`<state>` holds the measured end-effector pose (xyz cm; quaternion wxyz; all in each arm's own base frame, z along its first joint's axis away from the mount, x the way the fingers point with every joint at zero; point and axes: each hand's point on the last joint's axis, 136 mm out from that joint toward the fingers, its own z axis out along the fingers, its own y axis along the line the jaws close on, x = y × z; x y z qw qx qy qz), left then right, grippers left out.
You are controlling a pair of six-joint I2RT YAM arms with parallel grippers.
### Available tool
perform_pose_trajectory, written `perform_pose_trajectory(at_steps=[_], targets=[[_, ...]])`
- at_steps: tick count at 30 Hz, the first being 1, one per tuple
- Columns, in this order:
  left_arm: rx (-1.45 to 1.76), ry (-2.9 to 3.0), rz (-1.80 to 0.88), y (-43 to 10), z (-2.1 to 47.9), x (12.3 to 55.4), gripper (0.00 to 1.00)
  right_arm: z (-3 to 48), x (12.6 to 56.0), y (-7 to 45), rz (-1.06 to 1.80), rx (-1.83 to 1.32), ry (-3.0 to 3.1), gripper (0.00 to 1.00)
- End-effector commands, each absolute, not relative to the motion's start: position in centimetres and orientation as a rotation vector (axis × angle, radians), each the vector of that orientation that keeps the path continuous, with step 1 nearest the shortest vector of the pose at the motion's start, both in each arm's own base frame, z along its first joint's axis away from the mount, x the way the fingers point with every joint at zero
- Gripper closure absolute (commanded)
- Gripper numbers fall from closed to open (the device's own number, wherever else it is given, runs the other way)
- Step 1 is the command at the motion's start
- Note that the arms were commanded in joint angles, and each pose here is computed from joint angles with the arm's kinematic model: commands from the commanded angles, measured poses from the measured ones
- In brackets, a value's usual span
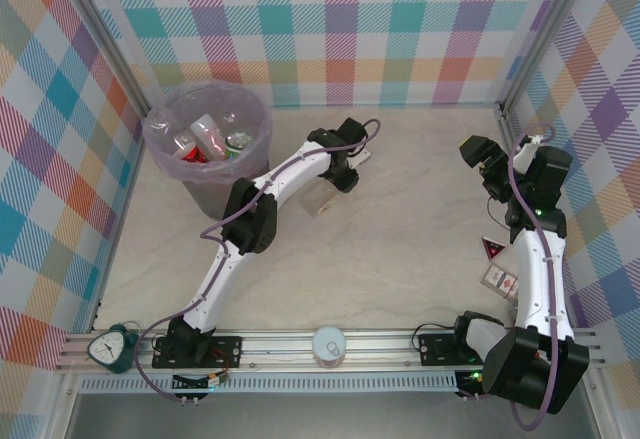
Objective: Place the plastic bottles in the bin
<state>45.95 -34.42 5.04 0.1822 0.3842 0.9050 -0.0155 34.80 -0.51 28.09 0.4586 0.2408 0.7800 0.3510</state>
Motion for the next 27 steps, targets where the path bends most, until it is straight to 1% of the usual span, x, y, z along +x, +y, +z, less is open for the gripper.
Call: perform_pose_trajectory(at_steps=[1,3,9,22,27], targets=[[1.053,2.541,-0.063,-35.0,6.6,45.2,0.69,28.7,34.5,-0.4,0.864,0.567,1.903,0.01],[1.039,2.524,-0.075,-35.3,7.6,45.2,0.72,28.7,34.5,-0.4,0.863,0.568,1.905,0.01],[0.966,2.457,-0.105,-36.1,11.4,44.8,0.75,28.6,34.4,-0.4,0.858,0.571,1.907,0.01],[0.723,2.264,-0.277,-36.9,22.3,43.4,0.8,28.1,34.8,-0.5,0.875,0.581,1.904,0.01],[0.688,2.222,-0.285,-36.6,24.7,43.0,0.83,28.0,34.8,-0.4,0.875,0.583,1.909,0.01]])
